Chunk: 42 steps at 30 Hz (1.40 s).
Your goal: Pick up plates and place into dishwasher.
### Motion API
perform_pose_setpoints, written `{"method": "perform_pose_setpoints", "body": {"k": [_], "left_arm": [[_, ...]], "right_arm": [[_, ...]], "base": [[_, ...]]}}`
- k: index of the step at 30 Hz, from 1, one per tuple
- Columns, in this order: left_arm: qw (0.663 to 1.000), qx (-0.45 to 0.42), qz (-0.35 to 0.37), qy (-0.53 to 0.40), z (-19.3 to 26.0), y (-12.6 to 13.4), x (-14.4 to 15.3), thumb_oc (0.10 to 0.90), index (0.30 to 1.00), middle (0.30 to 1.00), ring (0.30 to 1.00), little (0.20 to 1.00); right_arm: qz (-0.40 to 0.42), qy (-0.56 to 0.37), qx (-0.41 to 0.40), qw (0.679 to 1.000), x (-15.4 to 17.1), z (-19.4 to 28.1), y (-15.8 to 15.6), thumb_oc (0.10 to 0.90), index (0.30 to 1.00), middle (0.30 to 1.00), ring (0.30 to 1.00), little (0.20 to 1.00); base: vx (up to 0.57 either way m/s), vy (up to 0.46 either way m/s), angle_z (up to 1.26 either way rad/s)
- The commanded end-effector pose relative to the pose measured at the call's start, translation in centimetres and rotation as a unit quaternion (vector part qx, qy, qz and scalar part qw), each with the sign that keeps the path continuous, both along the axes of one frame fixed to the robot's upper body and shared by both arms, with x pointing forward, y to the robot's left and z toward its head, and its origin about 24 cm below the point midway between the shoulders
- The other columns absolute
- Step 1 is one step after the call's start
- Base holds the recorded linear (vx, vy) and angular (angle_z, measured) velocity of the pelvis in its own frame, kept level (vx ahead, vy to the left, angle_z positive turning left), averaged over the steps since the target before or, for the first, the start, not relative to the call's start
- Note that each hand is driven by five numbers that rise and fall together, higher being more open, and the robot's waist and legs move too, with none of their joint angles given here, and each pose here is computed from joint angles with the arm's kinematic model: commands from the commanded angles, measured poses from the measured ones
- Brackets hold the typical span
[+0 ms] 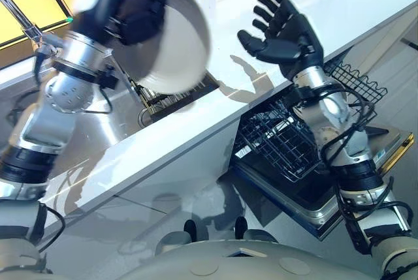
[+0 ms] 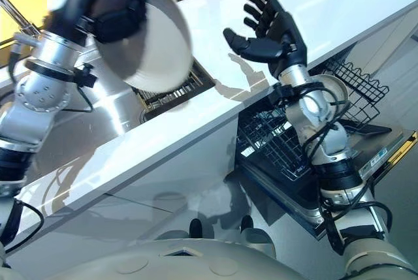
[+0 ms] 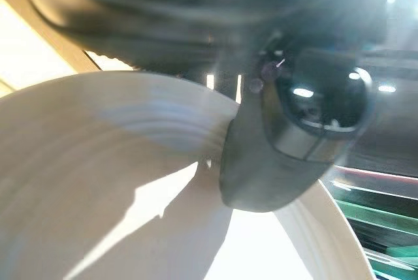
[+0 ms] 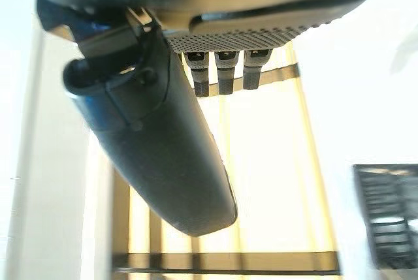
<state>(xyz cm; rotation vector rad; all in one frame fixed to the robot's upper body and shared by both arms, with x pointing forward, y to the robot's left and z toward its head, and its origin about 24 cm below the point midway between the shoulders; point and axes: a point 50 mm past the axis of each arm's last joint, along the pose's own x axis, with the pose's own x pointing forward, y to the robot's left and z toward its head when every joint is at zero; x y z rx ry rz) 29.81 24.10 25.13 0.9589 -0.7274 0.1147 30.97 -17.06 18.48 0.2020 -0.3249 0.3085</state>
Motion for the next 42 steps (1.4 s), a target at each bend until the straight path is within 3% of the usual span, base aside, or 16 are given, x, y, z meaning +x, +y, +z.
{"method": "perform_pose_setpoints", "body": {"k": [1,8,15,18,28,37,42], "left_arm": [[0.985,-0.025,0.078,-0.152,5.3,3.1,-1.2,0.1,0.3,0.3,0.3,0.2],[0.974,-0.025,0.147,-0.17,5.3,5.4,-1.0,0.1,0.3,0.3,0.3,0.2],[0.973,-0.021,0.139,-0.185,5.3,4.7,-0.9,0.1,0.3,0.3,0.3,0.2],[0.974,-0.02,0.122,-0.188,5.2,3.7,-0.6,0.1,0.3,0.3,0.3,0.2],[0.979,-0.008,0.0,-0.204,4.0,-3.2,-0.2,0.1,0.3,0.3,0.3,0.2],[0.971,0.004,-0.114,-0.208,4.0,-8.8,-1.4,0.1,0.3,0.3,0.3,0.2],[0.966,0.008,-0.156,-0.204,4.0,-10.5,-2.2,0.1,0.3,0.3,0.3,0.2]], "right_arm": [[0.079,-0.142,0.05,0.985,-1.9,5.4,1.5,0.8,0.9,0.9,0.9,0.9],[0.128,-0.108,0.091,0.982,-2.0,5.1,1.4,0.8,0.9,0.9,0.9,0.9],[0.222,-0.062,0.163,0.959,-2.6,4.1,3.1,0.8,0.9,0.9,0.9,0.9],[0.236,-0.065,0.158,0.957,-2.9,4.2,4.0,0.8,0.9,0.9,0.9,0.9],[0.268,-0.05,0.158,0.949,-3.3,3.5,7.4,0.8,0.9,0.9,0.9,0.9],[0.212,-0.07,0.129,0.966,-2.9,3.8,8.2,0.8,0.9,0.9,0.9,0.9],[0.197,-0.071,0.123,0.97,-3.0,3.8,8.4,0.8,0.9,0.9,0.9,0.9]], "base": [[-0.01,0.021,0.04],[-0.01,0.022,0.09],[0.0,0.002,0.01],[0.0,0.0,0.0],[0.0,-0.008,0.02],[0.0,-0.008,0.02],[0.0,0.0,0.0]]}}
